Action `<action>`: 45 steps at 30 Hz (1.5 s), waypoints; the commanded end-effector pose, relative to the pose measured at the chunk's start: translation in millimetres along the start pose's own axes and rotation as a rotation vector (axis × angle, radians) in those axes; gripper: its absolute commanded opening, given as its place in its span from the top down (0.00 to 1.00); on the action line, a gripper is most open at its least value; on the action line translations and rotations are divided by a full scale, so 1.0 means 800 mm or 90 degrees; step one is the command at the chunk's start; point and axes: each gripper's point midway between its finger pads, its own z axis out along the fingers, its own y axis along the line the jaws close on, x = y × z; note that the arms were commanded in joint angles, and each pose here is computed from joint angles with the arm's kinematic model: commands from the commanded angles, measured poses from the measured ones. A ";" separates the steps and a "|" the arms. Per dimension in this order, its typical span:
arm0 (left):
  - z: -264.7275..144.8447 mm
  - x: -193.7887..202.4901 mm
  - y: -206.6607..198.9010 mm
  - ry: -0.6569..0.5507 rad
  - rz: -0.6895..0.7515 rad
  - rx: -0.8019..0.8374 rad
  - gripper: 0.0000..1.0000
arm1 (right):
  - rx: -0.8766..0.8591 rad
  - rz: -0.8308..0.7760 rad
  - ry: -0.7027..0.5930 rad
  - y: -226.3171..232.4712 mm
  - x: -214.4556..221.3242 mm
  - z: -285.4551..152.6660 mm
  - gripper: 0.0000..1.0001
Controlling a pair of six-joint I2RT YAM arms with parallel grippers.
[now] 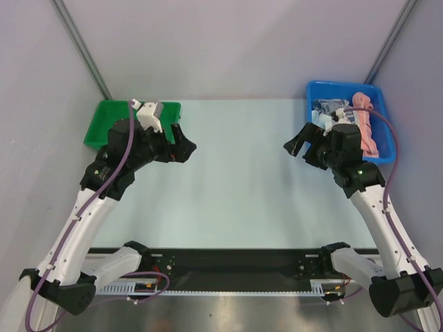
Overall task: Fold and stack the towels
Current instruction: Grab crumpled towel
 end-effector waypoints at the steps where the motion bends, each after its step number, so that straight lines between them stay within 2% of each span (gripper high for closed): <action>1: -0.005 -0.008 -0.006 -0.025 0.015 0.020 0.00 | -0.038 -0.015 -0.059 0.019 -0.027 -0.016 0.00; 4: -0.002 -0.006 -0.009 -0.024 0.008 0.028 0.00 | -0.016 -0.029 -0.078 0.016 -0.049 -0.007 0.00; 6: 0.001 -0.007 -0.013 -0.028 0.003 0.040 0.00 | 0.017 -0.080 -0.119 0.014 -0.088 0.007 0.00; 7: 0.003 -0.004 -0.016 -0.022 -0.006 0.050 0.00 | 0.096 -0.087 -0.164 -0.011 -0.117 0.010 0.01; 9: 0.007 -0.005 -0.021 -0.019 -0.011 0.064 0.00 | 0.215 -0.116 -0.201 -0.062 -0.166 0.016 0.03; 10: 0.007 -0.004 -0.024 -0.016 -0.013 0.072 0.00 | 0.283 -0.110 -0.210 -0.090 -0.193 0.031 0.08; 11: 0.009 -0.002 -0.026 -0.012 -0.013 0.079 0.00 | 0.345 -0.078 -0.218 -0.145 -0.220 0.028 0.14; 12: 0.009 -0.002 -0.026 -0.012 -0.013 0.081 0.00 | 0.353 -0.058 -0.204 -0.167 -0.228 0.038 0.19; 13: 0.010 -0.001 -0.026 -0.012 -0.013 0.081 0.00 | 0.328 -0.031 -0.160 -0.189 -0.230 0.069 0.30; 14: 0.010 0.000 -0.026 -0.010 -0.013 0.081 0.00 | 0.331 -0.006 -0.151 -0.215 -0.238 0.072 0.33; 16: 0.011 0.005 -0.024 -0.006 -0.015 0.081 0.00 | 0.325 -0.005 -0.116 -0.237 -0.239 0.094 0.44; 18: 0.013 0.008 -0.026 -0.007 -0.016 0.088 0.00 | 0.309 -0.036 -0.085 -0.255 -0.242 0.125 0.45; 23: 0.023 0.024 -0.019 0.009 -0.020 0.082 0.00 | 0.362 -0.048 0.000 -0.314 -0.224 0.174 0.47; 29: 0.033 0.035 -0.010 0.027 -0.015 0.066 0.00 | 0.296 -0.063 0.007 -0.303 -0.226 0.206 0.44; 34: 0.035 0.037 -0.007 0.033 -0.013 0.061 0.00 | 0.327 -0.092 0.030 -0.316 -0.210 0.224 0.41; 40: 0.037 0.037 -0.004 0.034 -0.009 0.053 0.00 | 0.306 -0.109 0.048 -0.315 -0.196 0.238 0.52; 45: 0.036 0.038 -0.004 0.036 -0.010 0.054 0.00 | 0.336 -0.124 0.044 -0.322 -0.201 0.233 0.46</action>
